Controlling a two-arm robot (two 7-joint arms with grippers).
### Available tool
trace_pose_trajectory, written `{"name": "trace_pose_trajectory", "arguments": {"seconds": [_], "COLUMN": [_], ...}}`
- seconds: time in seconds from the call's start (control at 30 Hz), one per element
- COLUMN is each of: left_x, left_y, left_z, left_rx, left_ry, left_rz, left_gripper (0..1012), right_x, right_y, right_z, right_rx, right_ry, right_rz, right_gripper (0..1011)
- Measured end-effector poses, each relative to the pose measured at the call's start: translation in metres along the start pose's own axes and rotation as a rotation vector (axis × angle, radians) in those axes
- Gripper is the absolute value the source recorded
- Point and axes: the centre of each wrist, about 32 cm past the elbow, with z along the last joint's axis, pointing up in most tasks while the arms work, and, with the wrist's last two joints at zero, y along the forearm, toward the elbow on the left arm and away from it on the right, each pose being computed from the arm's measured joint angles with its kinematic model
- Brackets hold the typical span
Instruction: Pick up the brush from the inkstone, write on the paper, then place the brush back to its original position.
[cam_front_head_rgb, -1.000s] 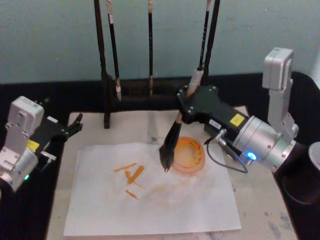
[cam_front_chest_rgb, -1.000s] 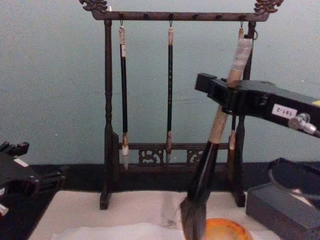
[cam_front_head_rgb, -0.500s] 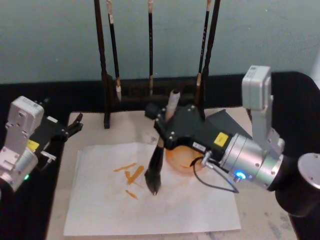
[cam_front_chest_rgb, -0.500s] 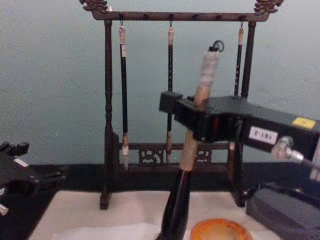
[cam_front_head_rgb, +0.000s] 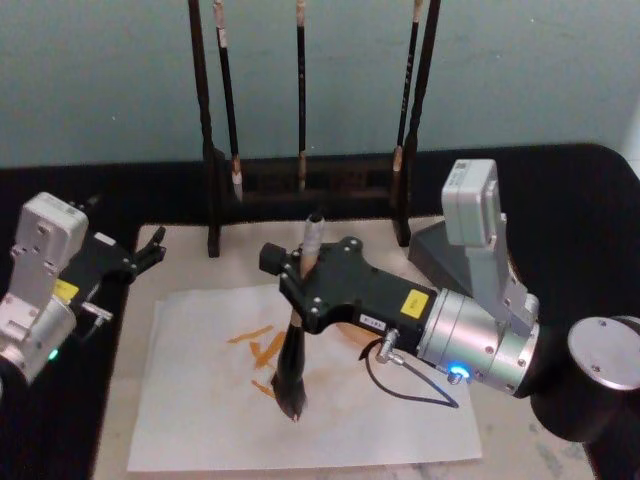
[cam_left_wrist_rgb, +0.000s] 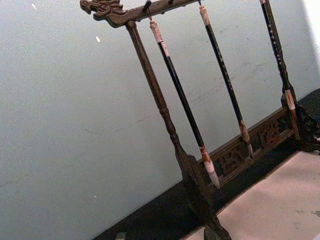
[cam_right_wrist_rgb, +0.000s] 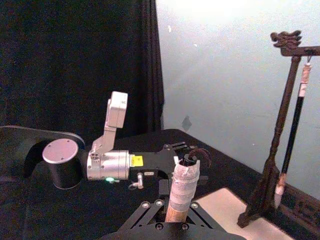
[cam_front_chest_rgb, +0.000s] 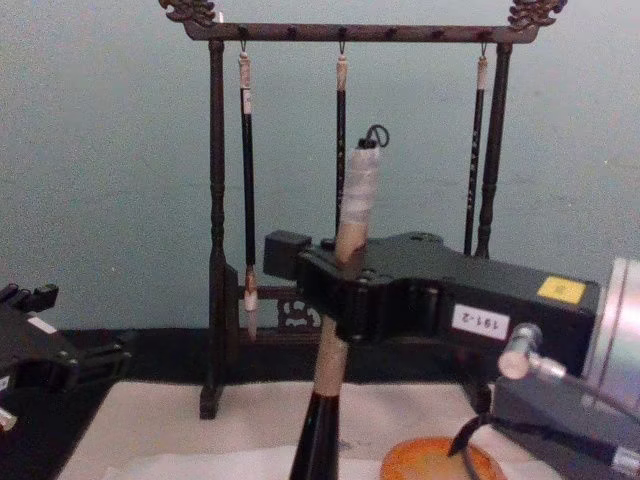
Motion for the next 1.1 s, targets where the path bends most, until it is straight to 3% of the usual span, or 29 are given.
{"name": "trace_pose_trajectory", "arguments": {"seconds": [1.1], "left_x": [0.0000], "left_y": [0.0000], "left_z": [0.0000], "left_rx": [0.000], "left_ry": [0.000], "left_rz": [0.000], "left_gripper": [1010], "right_x": [0.007], "right_y": [0.032], "right_z": [-0.016], "right_rx": [-0.005], "right_ry": [0.102], "right_rz": [0.007], "right_gripper": [0]}}
